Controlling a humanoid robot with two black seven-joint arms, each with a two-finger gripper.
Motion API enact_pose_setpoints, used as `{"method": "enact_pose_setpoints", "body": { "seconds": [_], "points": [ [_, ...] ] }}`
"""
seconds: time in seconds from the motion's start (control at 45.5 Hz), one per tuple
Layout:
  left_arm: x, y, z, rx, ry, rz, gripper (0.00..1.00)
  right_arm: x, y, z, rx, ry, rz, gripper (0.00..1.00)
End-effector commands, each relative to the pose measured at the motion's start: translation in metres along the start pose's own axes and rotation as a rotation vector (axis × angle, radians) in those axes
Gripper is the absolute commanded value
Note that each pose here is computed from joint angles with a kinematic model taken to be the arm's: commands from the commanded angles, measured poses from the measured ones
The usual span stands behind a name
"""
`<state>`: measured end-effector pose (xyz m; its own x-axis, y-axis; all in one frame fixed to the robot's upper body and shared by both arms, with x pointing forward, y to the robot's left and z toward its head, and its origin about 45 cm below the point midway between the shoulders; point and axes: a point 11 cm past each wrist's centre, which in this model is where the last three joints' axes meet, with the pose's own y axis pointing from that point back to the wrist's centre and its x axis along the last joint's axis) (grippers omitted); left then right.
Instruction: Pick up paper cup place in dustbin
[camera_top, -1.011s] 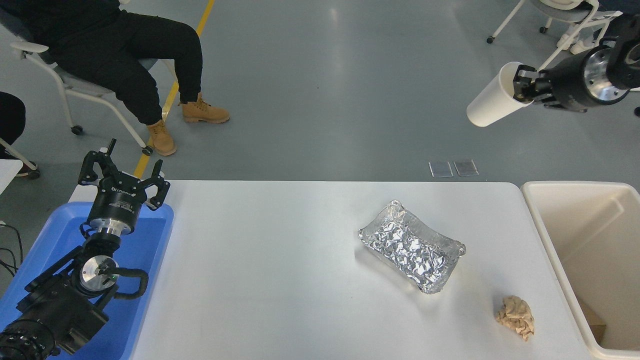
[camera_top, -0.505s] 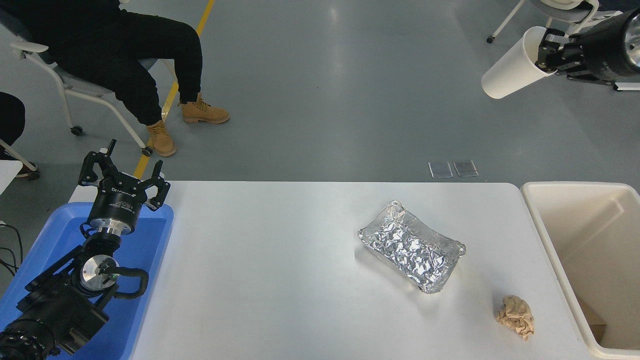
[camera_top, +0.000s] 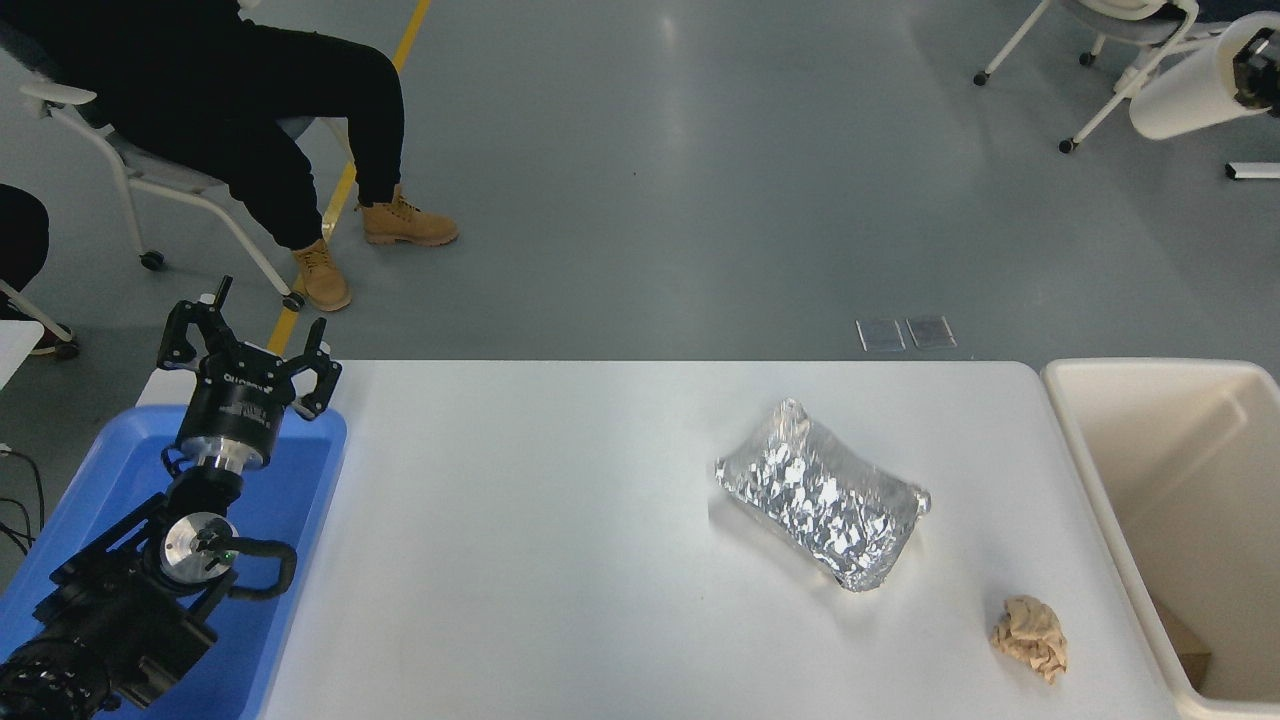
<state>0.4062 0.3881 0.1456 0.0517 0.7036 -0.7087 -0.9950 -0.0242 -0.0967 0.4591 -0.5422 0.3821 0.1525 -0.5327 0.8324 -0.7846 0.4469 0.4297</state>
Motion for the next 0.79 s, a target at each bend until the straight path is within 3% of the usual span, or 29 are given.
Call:
{"method": "enact_pose_setpoints", "body": {
  "seconds": [0.0, 0.286, 0.769],
  "points": [
    [0.000, 0.000, 0.000, 0.000, 0.000, -0.002, 0.99, -0.012, -0.021, 0.081, -0.141, -0.077, 0.204, 0.00],
    [0.000, 0.000, 0.000, -0.001, 0.000, 0.000, 0.99, -0.078, -0.026, 0.159, -0.281, -0.192, 0.242, 0.00],
    [0.000, 0.000, 0.000, -0.001, 0.000, 0.000, 0.99, -0.218, -0.010, 0.243, -0.456, -0.264, 0.050, 0.00]
  ]
}}
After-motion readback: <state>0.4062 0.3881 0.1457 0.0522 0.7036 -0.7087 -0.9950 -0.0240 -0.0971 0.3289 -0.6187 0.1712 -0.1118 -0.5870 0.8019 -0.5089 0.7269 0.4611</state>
